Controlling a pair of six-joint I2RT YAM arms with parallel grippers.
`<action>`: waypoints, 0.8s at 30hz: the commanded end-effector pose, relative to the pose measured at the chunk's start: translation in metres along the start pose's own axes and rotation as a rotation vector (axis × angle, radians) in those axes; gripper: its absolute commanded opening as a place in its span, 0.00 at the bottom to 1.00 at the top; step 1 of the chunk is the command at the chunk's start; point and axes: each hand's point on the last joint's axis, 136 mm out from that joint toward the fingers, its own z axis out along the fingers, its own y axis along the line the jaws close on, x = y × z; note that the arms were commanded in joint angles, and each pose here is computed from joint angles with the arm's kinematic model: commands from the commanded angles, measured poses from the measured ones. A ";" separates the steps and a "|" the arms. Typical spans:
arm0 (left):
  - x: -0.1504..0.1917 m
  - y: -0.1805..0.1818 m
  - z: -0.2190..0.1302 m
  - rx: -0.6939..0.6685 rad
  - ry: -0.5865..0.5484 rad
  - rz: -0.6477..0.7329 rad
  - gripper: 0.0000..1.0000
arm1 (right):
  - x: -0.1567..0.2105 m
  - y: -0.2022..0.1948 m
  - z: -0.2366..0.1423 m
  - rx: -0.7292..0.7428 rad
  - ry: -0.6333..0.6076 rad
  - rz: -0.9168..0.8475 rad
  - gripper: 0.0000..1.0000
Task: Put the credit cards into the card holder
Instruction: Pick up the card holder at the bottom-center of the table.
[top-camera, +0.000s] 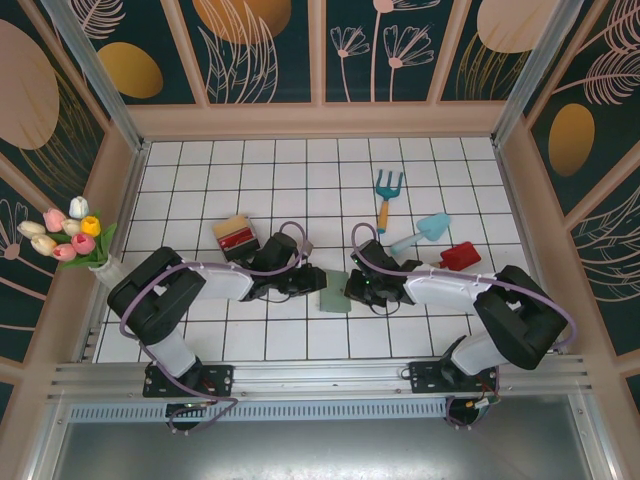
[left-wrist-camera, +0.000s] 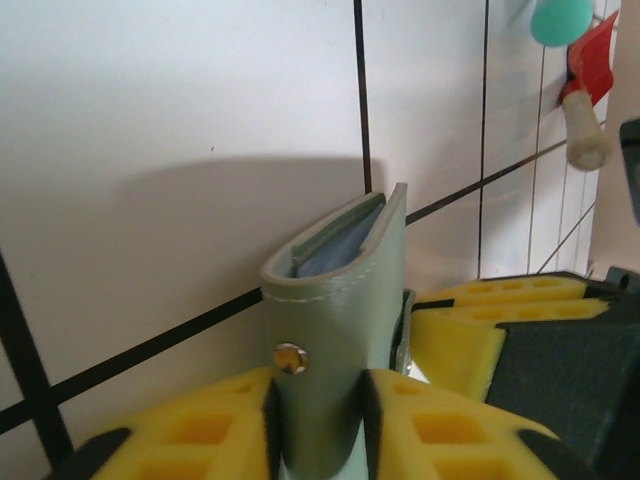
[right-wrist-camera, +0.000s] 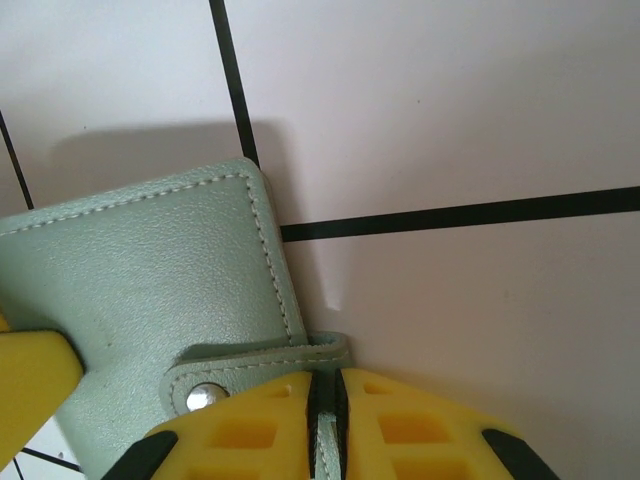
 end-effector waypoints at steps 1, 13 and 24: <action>-0.008 -0.023 -0.005 0.068 -0.032 0.030 0.16 | 0.011 -0.028 0.006 0.099 0.037 0.019 0.17; -0.007 -0.031 -0.010 0.121 -0.050 0.026 0.00 | -0.028 -0.004 -0.030 0.123 -0.149 -0.016 0.27; -0.012 -0.031 -0.014 0.090 -0.077 0.035 0.00 | -0.021 0.038 -0.032 0.018 -0.123 -0.138 0.35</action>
